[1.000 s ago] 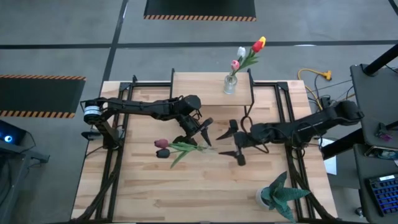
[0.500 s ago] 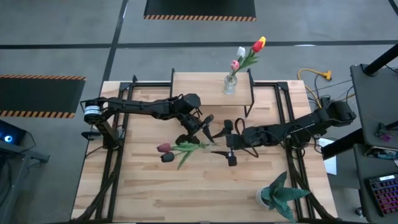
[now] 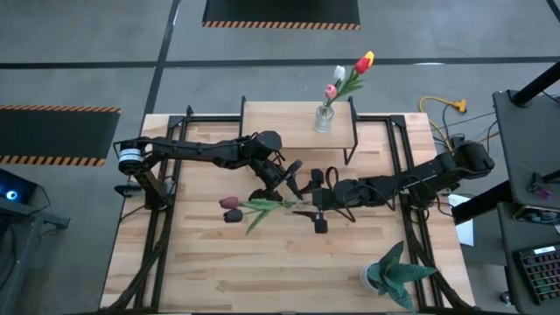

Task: Pick and place flowers into a vace then onto a shelf
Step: Put the transparent vase with the tulips on the shelf

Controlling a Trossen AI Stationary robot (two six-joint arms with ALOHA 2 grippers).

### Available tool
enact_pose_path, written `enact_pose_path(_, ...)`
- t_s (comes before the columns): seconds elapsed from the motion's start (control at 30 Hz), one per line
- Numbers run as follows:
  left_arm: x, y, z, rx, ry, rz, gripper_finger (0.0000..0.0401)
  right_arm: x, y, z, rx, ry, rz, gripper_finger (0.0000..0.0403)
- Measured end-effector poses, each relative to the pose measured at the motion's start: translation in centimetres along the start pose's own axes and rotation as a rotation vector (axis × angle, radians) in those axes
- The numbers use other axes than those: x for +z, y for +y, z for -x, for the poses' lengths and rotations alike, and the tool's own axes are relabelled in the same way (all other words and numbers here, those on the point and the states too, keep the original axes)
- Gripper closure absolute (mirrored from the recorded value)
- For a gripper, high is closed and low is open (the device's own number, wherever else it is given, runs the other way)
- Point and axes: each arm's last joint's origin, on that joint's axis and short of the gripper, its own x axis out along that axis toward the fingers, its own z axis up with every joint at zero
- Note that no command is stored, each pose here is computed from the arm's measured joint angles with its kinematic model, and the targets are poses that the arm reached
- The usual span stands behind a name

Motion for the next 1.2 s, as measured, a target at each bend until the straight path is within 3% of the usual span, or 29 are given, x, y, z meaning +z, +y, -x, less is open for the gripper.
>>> enact_pose_path(0.2,0.0,0.0,0.0,-0.002,0.001,-0.002,0.0230,0.0,0.0,0.0,-0.005,-0.002,0.001,0.0181)
enact_pose_path(0.4,0.0,0.0,0.0,-0.003,0.001,-0.008,0.0225,0.0,0.0,0.0,-0.018,-0.001,-0.006,0.0184)
enact_pose_path(0.73,0.2,-0.3,0.5,-0.022,-0.008,-0.088,0.0141,0.0,0.0,0.1,-0.018,-0.004,0.009,0.0184)
enact_pose_path(1.0,2.1,-1.4,3.2,-0.068,-0.039,-0.087,0.0119,0.0,0.4,0.1,0.059,-0.008,0.007,0.0184)
enact_pose_path(1.2,3.0,-2.1,5.5,-0.080,-0.014,-0.222,0.0118,0.1,0.3,0.3,0.089,-0.006,-0.010,0.0184)
